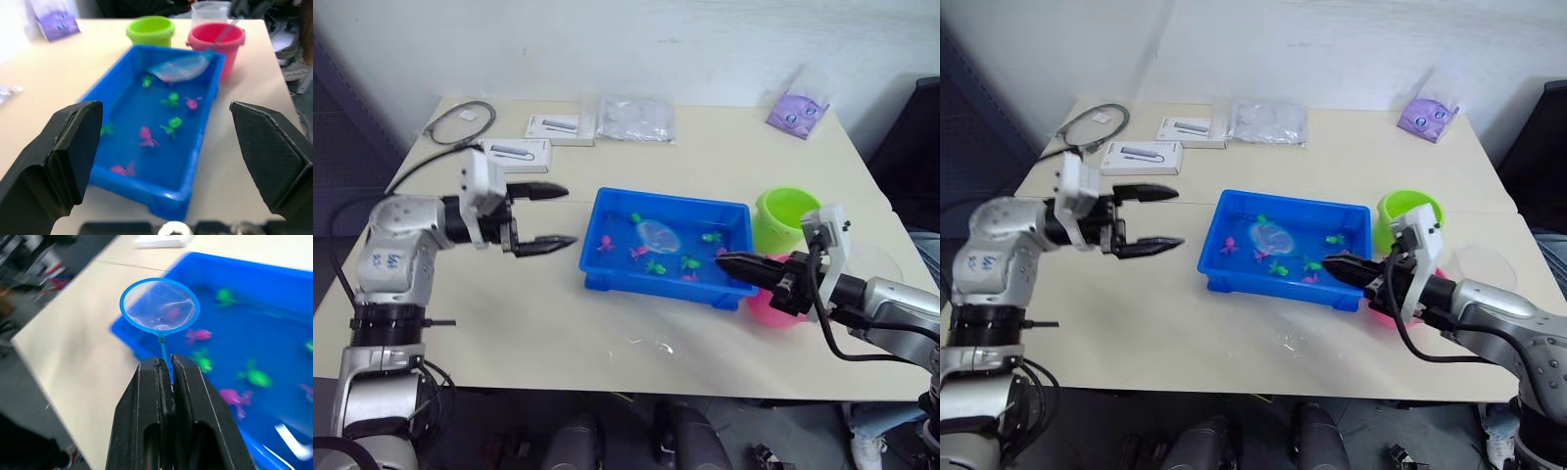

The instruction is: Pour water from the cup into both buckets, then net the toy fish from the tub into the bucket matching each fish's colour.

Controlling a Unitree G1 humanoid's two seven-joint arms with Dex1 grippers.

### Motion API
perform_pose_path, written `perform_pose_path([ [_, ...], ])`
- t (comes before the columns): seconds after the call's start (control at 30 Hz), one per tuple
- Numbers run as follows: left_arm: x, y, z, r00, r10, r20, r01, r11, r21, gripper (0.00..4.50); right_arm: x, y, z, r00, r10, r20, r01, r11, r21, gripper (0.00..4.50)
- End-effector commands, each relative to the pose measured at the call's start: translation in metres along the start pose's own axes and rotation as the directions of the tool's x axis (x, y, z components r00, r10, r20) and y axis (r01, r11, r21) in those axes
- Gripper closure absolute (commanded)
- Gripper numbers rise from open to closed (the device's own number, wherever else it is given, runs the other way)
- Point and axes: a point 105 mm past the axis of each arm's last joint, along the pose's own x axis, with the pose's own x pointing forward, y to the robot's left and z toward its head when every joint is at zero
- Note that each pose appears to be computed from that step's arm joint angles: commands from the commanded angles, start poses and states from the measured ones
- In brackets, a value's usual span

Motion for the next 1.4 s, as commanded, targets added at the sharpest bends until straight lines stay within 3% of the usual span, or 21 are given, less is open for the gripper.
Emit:
perform_pose_path([
  [0.03, 0.009, -0.012, 0.000, 0.999, -0.035, -0.016, 0.036, 0.998, 0.051, 0.04, -0.002, -0.010, -0.002, 0.993, -0.115, -0.009, 0.114, 0.993, -0.022, 4.50],
  [0.27, 0.019, -0.023, -0.012, 0.999, -0.048, -0.015, 0.048, 0.999, 0.020, 0.04, 0.005, -0.026, -0.008, 0.969, -0.234, -0.082, 0.235, 0.972, 0.005, 4.50],
  [0.83, 0.022, -0.026, -0.011, 0.999, -0.040, 0.000, 0.040, 0.999, 0.026, 0.04, 0.006, -0.039, -0.022, 0.916, -0.301, -0.265, 0.341, 0.932, 0.120, 4.50],
  [1.1, 0.025, -0.025, -0.010, 0.999, -0.045, 0.008, 0.045, 0.999, 0.030, 0.04, 0.007, -0.043, -0.015, 0.892, -0.374, -0.253, 0.413, 0.903, 0.120, 4.50],
  [1.4, 0.028, -0.026, -0.009, 0.999, -0.051, 0.011, 0.050, 0.998, 0.032, 0.04, 0.013, -0.050, -0.004, 0.864, -0.464, -0.194, 0.470, 0.883, -0.018, 4.50],
])
